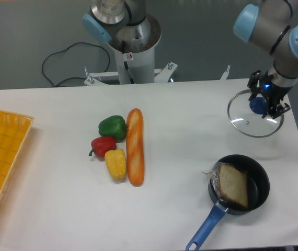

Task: Close the pot lid
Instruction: 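Hold the glass lid by its blue knob above the table, then move the held glass lid over the black pan and lower it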

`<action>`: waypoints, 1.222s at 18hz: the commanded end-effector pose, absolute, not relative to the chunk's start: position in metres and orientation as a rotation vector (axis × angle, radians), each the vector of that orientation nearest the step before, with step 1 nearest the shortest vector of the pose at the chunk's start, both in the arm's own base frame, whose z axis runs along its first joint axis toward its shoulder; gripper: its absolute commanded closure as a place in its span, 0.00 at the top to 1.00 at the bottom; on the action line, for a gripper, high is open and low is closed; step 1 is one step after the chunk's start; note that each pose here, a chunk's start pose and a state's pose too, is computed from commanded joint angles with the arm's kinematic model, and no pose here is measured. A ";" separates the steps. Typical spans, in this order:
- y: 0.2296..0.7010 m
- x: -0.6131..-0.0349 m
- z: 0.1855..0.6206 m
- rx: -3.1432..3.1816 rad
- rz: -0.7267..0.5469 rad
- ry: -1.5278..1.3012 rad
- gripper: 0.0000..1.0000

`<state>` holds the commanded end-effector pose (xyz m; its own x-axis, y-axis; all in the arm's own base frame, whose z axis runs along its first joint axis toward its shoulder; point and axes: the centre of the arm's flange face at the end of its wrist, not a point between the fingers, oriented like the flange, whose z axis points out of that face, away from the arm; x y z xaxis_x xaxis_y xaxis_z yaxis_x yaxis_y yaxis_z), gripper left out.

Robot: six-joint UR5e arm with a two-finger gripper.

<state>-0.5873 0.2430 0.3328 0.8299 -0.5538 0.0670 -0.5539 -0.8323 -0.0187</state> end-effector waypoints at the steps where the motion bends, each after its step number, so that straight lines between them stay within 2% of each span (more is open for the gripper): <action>1: 0.243 -0.588 0.332 3.007 0.109 -0.910 0.44; 5: 0.246 -0.592 0.337 3.013 0.089 -0.897 0.44; 22: 0.335 -0.588 0.341 3.293 0.055 -0.503 0.43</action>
